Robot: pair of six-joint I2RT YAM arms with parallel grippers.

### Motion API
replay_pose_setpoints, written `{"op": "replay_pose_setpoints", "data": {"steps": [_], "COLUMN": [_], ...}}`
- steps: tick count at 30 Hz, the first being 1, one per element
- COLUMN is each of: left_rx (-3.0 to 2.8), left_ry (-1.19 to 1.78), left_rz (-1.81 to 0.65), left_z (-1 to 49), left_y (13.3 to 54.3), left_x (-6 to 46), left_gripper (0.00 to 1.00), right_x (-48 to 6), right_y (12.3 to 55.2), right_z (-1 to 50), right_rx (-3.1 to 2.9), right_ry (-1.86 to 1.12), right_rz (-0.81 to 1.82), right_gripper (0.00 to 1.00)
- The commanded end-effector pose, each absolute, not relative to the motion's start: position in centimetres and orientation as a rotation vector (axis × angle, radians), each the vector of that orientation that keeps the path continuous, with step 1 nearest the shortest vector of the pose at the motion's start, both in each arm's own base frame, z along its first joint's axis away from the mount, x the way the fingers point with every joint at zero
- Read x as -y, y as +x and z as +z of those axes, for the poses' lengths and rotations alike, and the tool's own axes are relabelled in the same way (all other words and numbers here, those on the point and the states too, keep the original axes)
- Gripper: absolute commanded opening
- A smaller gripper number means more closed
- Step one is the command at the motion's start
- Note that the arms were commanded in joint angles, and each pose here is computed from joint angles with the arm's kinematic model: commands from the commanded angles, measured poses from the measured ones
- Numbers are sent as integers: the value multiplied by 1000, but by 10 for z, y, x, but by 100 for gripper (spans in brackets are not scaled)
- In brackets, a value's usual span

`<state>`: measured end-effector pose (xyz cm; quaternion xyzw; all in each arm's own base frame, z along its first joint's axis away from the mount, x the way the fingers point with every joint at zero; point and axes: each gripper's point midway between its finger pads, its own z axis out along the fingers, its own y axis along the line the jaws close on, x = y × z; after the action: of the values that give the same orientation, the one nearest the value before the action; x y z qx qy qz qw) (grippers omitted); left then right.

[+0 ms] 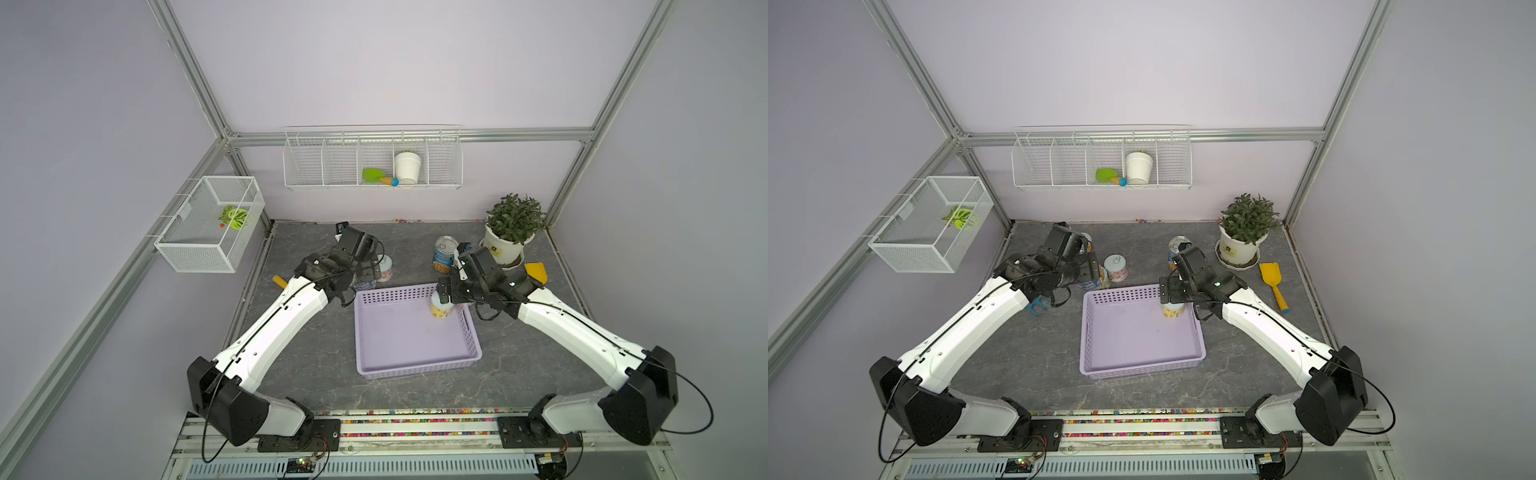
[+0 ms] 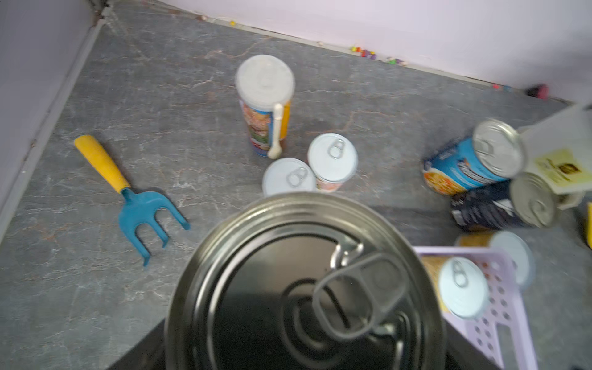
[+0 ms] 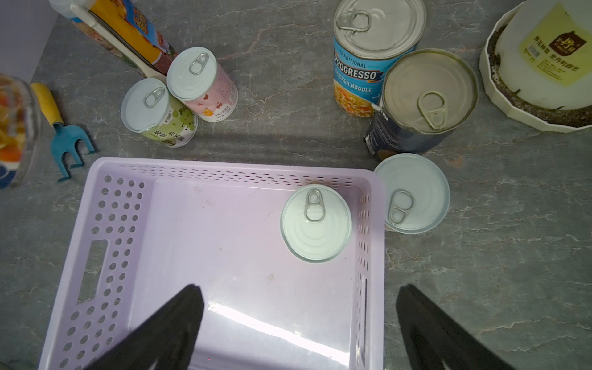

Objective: Put the canned food in the basket
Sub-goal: Place the canned food in the basket.

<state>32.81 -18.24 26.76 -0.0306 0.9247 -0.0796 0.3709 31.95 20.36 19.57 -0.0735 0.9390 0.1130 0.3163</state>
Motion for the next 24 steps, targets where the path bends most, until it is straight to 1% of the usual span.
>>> {"op": "replay_pose_setpoints", "data": {"steps": [1,7,14,24], "left_rx": [-2254,-2319,-2366,-2413], "left_ry": [-93,-21,15,43], "left_rz": [-289,-336,-377,-387], "left_z": [303,274,244,213], "left_y": [327,312,300,303], "left_x": [194,218,224,236], "left_gripper": [66,65,65,65], "right_x": [-192,-177,-154,-140], "right_y": [321,325,327,327], "right_z": [200,202,205,210], "right_rx": [-2470,-2467,-2439,-2410], "right_ry": [-148,-76,30,93], "right_rz": [257,249,248,258], "right_gripper": [98,99,98,98]}}
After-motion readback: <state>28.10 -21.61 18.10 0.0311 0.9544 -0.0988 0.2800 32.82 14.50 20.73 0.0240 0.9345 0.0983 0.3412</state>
